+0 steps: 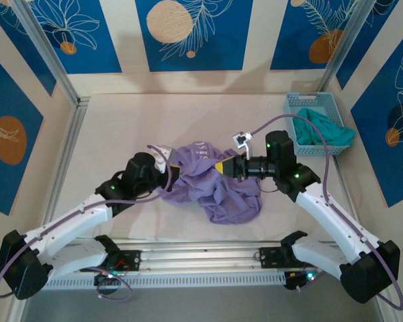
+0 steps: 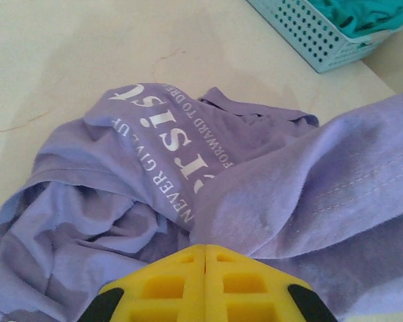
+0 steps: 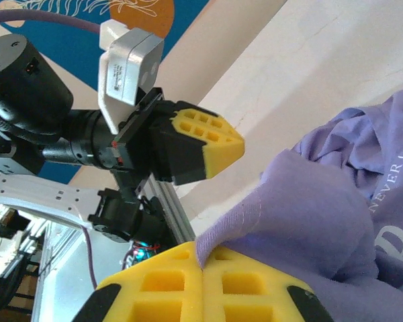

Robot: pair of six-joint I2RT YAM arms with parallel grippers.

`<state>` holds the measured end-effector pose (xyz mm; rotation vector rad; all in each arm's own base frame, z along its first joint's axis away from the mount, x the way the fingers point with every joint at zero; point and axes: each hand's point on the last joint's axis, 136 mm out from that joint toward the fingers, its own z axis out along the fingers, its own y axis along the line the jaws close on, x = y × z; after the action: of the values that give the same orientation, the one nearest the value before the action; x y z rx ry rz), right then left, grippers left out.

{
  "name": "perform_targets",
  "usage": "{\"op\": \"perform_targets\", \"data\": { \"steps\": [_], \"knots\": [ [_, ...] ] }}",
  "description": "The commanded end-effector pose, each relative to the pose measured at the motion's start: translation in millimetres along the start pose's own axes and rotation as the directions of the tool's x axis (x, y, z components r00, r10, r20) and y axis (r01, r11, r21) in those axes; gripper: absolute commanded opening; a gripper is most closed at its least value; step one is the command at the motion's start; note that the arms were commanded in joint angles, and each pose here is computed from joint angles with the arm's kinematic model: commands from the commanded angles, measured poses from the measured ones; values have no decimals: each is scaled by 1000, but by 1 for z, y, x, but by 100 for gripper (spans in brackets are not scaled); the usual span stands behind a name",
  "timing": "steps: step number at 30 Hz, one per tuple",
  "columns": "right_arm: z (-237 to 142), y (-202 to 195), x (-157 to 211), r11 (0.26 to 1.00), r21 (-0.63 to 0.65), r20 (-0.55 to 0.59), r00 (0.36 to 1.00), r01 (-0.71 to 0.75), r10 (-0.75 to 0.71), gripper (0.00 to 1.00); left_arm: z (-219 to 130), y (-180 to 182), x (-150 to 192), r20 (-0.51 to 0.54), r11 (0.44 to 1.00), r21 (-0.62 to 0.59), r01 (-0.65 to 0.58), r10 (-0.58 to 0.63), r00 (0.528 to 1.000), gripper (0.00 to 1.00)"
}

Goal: Fold the inside-out t-shirt

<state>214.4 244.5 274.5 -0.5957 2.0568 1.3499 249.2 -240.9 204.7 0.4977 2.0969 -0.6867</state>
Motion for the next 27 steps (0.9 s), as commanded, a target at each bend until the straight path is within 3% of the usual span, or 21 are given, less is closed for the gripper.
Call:
{"op": "perform_targets", "data": {
  "steps": [1,4,6,8,14,23,25,27],
  "knots": [
    [2,-5,6,1000,14,-11,1000,14,-14,0,-6,-23,-6,25,991,130,-17,14,1000,2],
    [3,-3,6,1000,3,-16,1000,18,-18,0,-8,-46,-5,23,968,244,-54,50,999,14],
    [4,-4,7,1000,6,-23,1000,15,-15,0,-8,-57,-4,19,957,271,-104,103,995,32],
    [4,-4,6,1000,12,-29,1000,13,-13,0,-6,-64,-3,7,949,269,-167,172,985,48],
    [2,-2,7,1000,15,-44,999,26,-25,0,14,-62,-4,-36,930,172,-323,334,942,70],
    [-2,0,15,999,7,-59,997,43,-43,0,51,-63,-7,-84,913,169,-371,389,917,75],
    [-3,0,18,999,13,-62,997,49,-48,0,57,-62,-6,-94,909,162,-385,403,910,72],
    [-4,-2,21,998,19,-62,996,60,-59,0,63,-63,-7,-93,905,177,-388,408,908,62]
  ]
}}
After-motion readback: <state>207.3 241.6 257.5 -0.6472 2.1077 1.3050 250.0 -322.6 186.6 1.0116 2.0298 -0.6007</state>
